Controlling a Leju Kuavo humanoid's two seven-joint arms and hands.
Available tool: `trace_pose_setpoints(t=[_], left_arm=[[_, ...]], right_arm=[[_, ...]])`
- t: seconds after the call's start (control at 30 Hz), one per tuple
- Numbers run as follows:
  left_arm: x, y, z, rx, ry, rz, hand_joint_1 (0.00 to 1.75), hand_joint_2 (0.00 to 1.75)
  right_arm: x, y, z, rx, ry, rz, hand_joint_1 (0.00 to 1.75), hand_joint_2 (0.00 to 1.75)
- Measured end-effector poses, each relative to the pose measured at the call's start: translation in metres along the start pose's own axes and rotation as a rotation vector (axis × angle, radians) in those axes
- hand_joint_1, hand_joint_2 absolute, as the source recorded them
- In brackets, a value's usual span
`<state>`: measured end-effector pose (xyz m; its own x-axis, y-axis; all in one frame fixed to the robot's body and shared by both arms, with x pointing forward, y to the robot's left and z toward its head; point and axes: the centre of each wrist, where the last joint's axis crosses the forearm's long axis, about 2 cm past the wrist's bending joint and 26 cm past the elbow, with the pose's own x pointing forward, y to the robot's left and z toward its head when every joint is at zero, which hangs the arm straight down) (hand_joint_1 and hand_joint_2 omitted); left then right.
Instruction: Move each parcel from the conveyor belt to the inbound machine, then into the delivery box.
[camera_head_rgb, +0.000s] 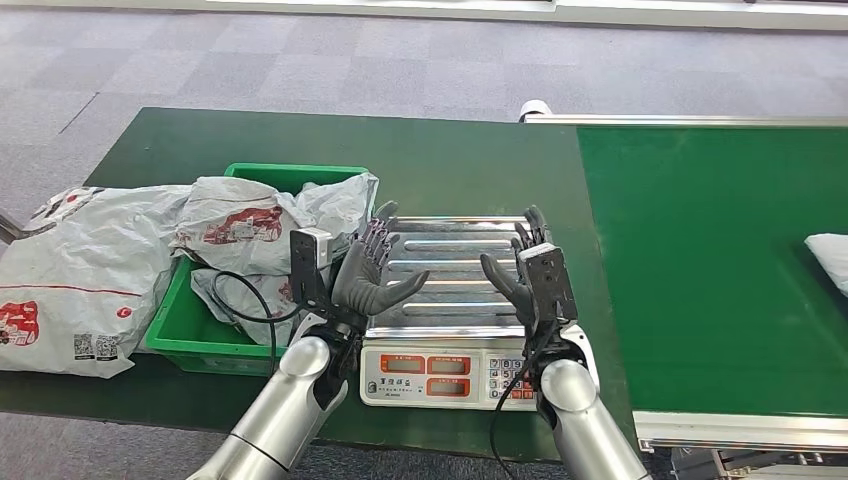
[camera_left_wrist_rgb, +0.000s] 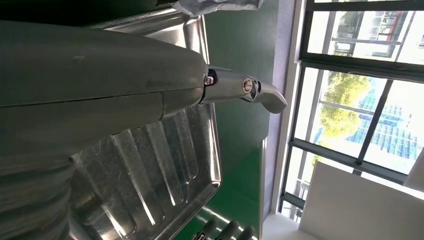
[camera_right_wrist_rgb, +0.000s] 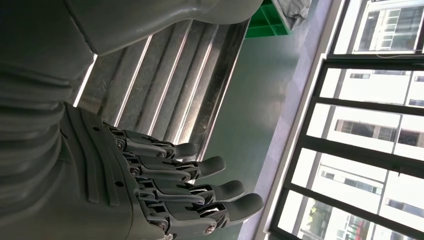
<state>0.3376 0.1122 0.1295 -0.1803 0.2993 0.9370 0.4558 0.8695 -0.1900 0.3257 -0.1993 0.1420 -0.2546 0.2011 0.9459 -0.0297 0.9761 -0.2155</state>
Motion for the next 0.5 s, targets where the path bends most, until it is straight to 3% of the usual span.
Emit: trace_pose_setpoints(t=[0.5], left_arm=[[-0.0059, -0.0014, 0.0039, -0.012, 0.006, 0.001, 0.0, 1.75]], right_arm=[[0.0006, -0.0005, -0.0033, -0.006, -0.016, 0.0, 0.0, 1.75]])
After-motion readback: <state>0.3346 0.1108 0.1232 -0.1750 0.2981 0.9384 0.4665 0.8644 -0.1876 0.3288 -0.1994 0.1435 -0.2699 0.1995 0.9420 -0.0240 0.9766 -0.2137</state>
